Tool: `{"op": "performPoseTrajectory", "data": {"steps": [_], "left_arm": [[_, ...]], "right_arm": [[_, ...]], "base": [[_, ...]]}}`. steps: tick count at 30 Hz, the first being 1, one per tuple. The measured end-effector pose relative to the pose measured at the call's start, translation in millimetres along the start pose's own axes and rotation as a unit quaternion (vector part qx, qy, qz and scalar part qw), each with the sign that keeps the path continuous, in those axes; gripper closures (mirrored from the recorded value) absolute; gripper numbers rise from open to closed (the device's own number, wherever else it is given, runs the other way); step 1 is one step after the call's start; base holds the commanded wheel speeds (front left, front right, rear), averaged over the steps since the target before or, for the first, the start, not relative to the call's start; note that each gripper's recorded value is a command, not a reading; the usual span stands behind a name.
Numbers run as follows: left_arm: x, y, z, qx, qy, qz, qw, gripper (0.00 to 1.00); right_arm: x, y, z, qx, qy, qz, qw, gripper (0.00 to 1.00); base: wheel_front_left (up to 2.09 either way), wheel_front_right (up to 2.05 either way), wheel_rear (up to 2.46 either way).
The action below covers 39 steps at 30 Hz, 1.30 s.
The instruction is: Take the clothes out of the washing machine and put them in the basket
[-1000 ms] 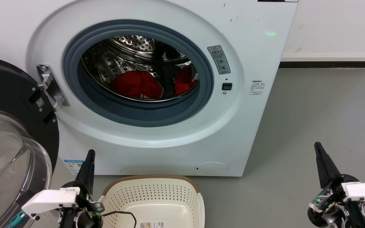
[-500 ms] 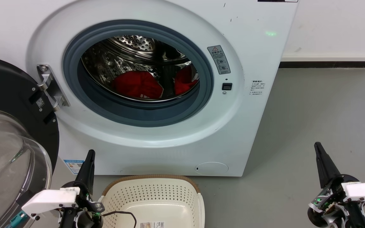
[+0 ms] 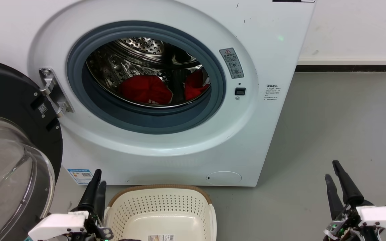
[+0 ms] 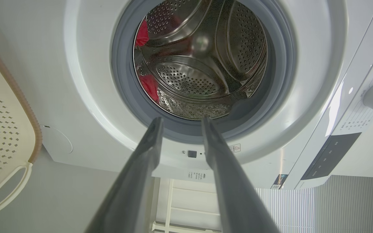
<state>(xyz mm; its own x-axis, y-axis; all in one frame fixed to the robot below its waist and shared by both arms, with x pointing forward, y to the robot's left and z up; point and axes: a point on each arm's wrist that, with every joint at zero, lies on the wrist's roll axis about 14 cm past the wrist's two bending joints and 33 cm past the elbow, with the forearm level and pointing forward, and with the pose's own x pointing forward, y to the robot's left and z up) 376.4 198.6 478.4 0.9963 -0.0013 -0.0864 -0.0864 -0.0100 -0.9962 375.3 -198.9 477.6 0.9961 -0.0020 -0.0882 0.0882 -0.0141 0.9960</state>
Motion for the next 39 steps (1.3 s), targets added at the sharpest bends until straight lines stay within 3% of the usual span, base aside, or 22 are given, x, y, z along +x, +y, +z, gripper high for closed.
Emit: {"op": "performPoseTrajectory", "data": {"steps": [18,26,33,39], "left_arm": [[-10,-1,9,0.044,-0.034,-0.002,0.998,0.0],[-16,1,27,0.087,-0.068,0.004,0.994,0.0],[-17,-7,40,0.144,-0.093,0.003,0.985,0.0],[-14,-34,37,0.246,-0.1,-0.016,0.964,0.0]], "right_arm": [[-9,-1,2,-0.044,-0.024,-0.001,0.999,0.0],[-14,-6,17,-0.116,-0.05,-0.012,0.992,0.0],[-15,7,25,-0.228,-0.063,0.0,0.972,0.0],[-13,28,24,-0.343,-0.068,0.025,0.936,0.0]], "base": [[0.0,0.0,0.0],[0.0,0.0,0.0],[0.0,0.0,0.0],[0.0,0.0,0.0]]}}
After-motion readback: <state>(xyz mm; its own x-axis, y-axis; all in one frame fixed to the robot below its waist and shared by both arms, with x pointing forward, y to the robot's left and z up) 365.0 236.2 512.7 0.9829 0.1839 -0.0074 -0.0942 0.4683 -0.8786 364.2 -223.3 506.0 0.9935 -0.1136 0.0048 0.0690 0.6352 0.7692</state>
